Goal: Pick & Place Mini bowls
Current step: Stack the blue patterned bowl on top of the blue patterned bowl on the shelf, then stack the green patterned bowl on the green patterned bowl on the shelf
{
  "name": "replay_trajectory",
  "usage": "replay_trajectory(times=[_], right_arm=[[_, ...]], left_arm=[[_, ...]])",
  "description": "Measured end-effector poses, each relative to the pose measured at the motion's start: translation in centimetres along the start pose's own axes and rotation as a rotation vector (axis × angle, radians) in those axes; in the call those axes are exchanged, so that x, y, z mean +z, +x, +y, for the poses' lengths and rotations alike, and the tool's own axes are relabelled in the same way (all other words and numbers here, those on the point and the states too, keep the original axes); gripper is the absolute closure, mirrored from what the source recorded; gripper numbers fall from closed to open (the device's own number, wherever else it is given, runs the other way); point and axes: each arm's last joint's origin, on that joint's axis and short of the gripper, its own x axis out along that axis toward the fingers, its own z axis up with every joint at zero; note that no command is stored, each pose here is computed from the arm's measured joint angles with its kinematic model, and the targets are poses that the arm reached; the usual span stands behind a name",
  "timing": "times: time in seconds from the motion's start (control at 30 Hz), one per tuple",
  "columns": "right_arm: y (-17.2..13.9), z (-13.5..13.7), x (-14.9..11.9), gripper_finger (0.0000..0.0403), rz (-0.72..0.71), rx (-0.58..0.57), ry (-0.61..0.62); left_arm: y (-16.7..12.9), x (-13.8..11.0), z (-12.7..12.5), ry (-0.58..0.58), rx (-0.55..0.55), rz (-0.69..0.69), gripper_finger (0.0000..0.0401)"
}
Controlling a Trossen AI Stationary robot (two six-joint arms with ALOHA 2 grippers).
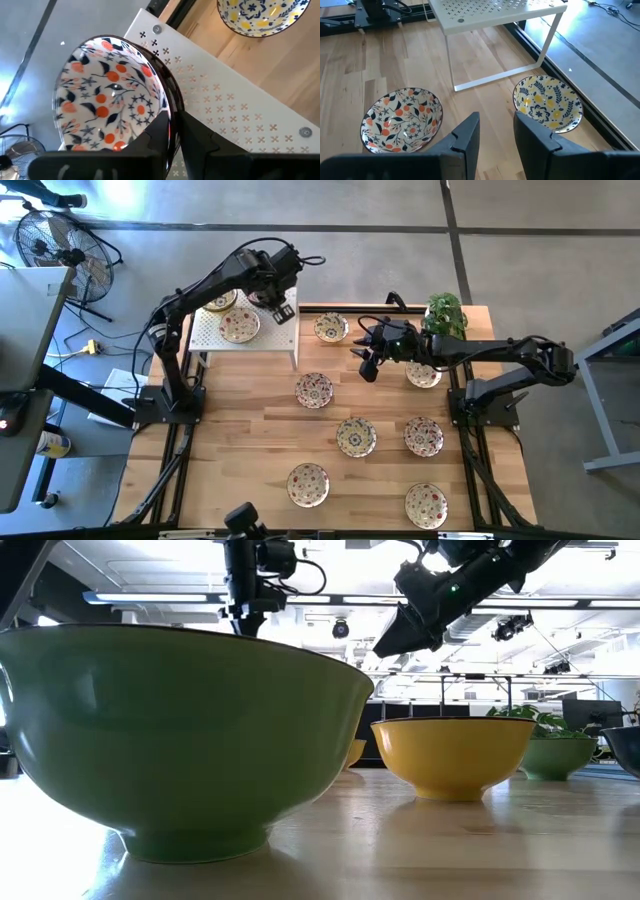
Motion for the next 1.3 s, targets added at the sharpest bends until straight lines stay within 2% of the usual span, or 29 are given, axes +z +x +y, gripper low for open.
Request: replay_trajectory(times=[0.27,0.43,0.6,0.77,0.83,0.97,1.13,1.2,1.3], right_arm=[[0.0,0.0,0.0,0.0295,0.000,0.000,0.000],[0.0,0.0,0.0,0.0295,0.000,0.000,0.000],[0.0,0.0,0.0,0.0295,0.000,0.001,0.004],[0.0,0.0,-0.2,0.0296,0.026,0.006,0.035],[0.0,0.0,-0.5,0.0301,0.049,0.003,0.049],[-0.7,0.0,-0.9,0.0325,0.108,0.045,0.071],[-2.4,0.0,-0.9,0.0378,0.148,0.099,0.092],[-2.9,0.0,-1.0,0.0396,0.165,0.120,0.117],[-3.3,0.1,-1.2,0.0394,0.193,0.141,0.175]], left_arm=[[-0.1,0.0,0.0,0.008,-0.003,-0.003,0.0287],[-1.6,-0.4,0.5,0.030,0.010,-0.040,0.0271],[-5.4,-1.0,0.7,0.002,-0.026,-0.152,0.0306],[-10.0,-3.0,-1.1,-0.101,-0.205,-0.391,0.0387],[-11.1,-4.0,-2.4,-0.130,-0.244,-0.500,0.0392],[-11.5,-6.0,-5.5,-0.176,-0.327,-0.670,0.0387],[-10.2,-9.2,-8.3,-0.273,-0.376,-0.762,0.0398],[-9.6,-10.5,-9.3,-0.261,-0.382,-0.782,0.0397],[-9.2,-12.4,-10.3,-0.230,-0.409,-0.801,0.0399]])
